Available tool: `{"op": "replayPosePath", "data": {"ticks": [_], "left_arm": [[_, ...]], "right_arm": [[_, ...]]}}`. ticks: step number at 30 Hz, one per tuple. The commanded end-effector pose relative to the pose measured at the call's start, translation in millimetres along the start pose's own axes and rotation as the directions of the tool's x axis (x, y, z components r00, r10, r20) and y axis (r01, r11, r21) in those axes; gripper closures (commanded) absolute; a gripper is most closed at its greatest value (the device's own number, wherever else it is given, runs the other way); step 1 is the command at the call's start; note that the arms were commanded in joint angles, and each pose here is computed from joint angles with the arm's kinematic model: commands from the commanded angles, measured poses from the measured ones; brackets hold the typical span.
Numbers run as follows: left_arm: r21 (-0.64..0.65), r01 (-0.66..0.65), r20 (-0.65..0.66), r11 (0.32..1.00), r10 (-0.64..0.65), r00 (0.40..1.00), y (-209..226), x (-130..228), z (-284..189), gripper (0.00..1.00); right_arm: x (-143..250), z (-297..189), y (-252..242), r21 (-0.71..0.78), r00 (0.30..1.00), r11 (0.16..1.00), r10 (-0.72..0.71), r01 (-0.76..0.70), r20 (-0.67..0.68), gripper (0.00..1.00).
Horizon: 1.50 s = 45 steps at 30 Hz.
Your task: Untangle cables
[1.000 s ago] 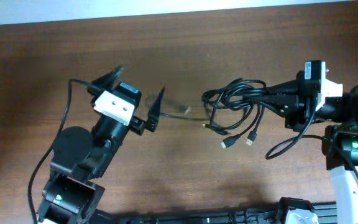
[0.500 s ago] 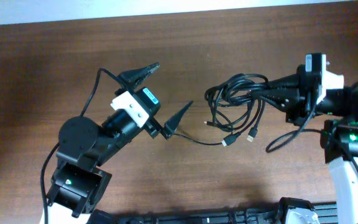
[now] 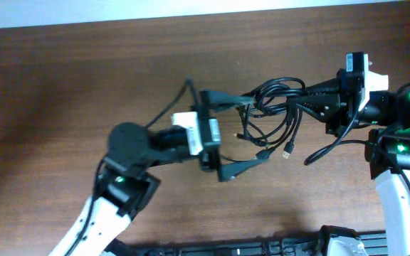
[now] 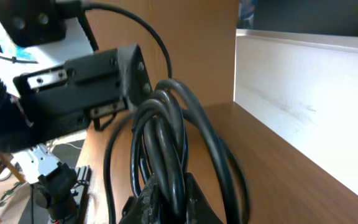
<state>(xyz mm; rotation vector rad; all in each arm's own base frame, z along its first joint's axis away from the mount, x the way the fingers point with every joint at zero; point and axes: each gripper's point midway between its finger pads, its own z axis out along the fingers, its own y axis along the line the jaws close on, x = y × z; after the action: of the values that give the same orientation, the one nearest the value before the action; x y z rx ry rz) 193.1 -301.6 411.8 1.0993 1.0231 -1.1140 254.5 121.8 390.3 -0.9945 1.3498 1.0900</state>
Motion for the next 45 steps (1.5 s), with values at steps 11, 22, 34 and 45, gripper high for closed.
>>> {"op": "replayPosePath", "data": {"ticks": [11, 22, 34, 45], "left_arm": [[0.028, 0.147, -0.111, 0.989, -0.143, 0.983, -3.9, 42.1, 13.6, 0.08], [-0.112, 0.176, -0.147, 0.978, -0.191, 0.970, 17.4, 57.2, 11.0, 0.05], [-0.040, 0.003, 0.027, 0.999, -0.002, 1.000, 11.4, 6.0, 15.9, 0.28], [-0.167, 0.005, 0.019, 0.986, -0.002, 1.000, 50.9, 5.5, -8.1, 1.00]], "right_arm": [[-5.9, 1.1, 3.5, -0.007, 0.999, 0.999, -0.051, 0.051, 0.001, 0.96], [-21.0, 1.0, 11.2, -0.012, 0.998, 0.998, -0.060, 0.061, 0.004, 0.96], [-19.7, 18.5, 27.2, -0.098, 0.999, 0.995, -0.034, 0.034, 0.001, 0.96], [-18.7, 15.6, 22.5, -0.082, 1.000, 0.996, -0.026, 0.026, 0.001, 0.02]]}}
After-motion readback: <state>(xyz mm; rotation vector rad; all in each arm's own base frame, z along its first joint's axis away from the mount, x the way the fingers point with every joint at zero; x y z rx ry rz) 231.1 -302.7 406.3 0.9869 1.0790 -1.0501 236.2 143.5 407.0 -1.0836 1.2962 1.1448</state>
